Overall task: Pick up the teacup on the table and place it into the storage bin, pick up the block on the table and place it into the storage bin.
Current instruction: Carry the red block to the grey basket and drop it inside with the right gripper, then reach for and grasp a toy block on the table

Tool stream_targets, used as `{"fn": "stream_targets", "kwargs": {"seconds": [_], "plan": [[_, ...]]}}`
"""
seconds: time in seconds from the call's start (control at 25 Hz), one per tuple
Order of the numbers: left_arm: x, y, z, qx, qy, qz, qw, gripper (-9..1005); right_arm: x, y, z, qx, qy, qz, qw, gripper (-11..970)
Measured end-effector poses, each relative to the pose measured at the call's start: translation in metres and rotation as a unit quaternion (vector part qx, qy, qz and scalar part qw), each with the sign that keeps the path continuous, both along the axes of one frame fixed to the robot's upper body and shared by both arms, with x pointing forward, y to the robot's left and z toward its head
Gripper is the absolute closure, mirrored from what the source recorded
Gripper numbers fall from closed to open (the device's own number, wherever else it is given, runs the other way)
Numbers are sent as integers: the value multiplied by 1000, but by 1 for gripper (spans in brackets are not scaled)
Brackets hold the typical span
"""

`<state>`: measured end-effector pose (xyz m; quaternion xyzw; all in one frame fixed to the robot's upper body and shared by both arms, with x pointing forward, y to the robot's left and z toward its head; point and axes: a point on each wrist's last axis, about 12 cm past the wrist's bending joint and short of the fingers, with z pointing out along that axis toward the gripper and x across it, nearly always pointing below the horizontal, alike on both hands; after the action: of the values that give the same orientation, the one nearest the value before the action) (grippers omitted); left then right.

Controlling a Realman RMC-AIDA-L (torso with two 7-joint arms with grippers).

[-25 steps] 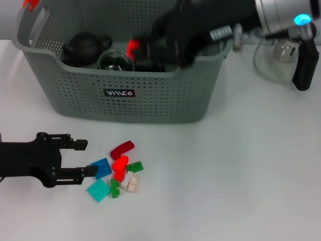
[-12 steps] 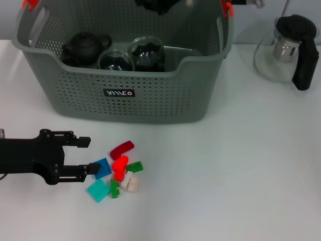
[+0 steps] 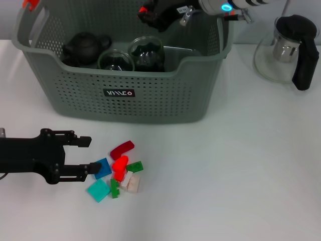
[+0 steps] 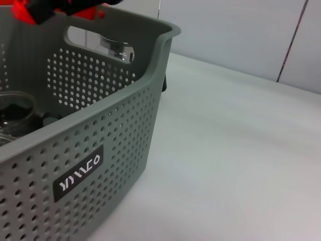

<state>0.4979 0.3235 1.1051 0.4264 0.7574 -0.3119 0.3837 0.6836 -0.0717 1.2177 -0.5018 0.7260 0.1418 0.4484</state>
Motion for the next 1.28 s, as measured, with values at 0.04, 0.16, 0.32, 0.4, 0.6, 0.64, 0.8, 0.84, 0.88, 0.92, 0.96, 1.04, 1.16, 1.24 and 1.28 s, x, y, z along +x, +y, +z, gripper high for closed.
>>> {"fn": "stream_targets", "kwargs": {"seconds": [0.04, 0.16, 0.32, 0.4, 0.6, 0.64, 0.8, 0.84, 0.88, 0.92, 0.96, 1.04, 1.16, 1.24, 1.28], "plan": [[0, 0, 0, 0, 0, 0, 1000, 292, 0, -1, 0, 1, 1, -2, 1000, 766], [0, 1, 0, 1, 1, 1, 1000, 292, 1, -3, -1, 2, 3, -4, 1000, 741], [0, 1, 0, 0, 1, 1, 1000, 292, 1, -3, 1, 6, 4, -8, 1000, 641], [0, 1, 0, 0, 1, 1, 1000, 292, 2, -4, 2, 8, 4, -11, 1000, 566], [-2, 2, -1, 0, 2, 3, 1000, 292, -1, -10, 8, 18, -8, -10, 1000, 350], [-2, 2, -1, 0, 2, 3, 1000, 292, -4, -12, 11, 23, -10, -7, 1000, 334], [-2, 2, -1, -2, 2, 4, 1000, 292, -17, -24, 23, 61, -10, 8, 998, 271], [-2, 2, -1, -2, 2, 4, 1000, 292, -21, -29, 26, 74, -8, 14, 997, 255], [-2, 2, -1, -2, 2, 3, 1000, 292, -26, -34, 29, 91, -4, 23, 996, 239], [-2, 2, -1, -2, 2, 2, 1000, 292, -31, -39, 30, 103, 1, 31, 994, 224], [-2, 2, -1, -2, 3, 2, 1000, 292, -36, -45, 31, 117, 8, 43, 992, 208], [-2, 1, -1, -3, 3, -1, 1000, 293, -47, -58, 30, 144, 23, 68, 987, 195], [-3, 0, 0, -4, 4, -7, 1000, 293, -66, -77, 26, 180, 51, 112, 976, 202], [-3, 0, 0, -2, 3, -9, 1000, 293, -77, -89, 20, 190, 68, 138, 970, 203], [-3, 0, 1, -1, 3, -11, 1000, 293, -77, -89, 20, 190, 68, 138, 970, 204]]}}
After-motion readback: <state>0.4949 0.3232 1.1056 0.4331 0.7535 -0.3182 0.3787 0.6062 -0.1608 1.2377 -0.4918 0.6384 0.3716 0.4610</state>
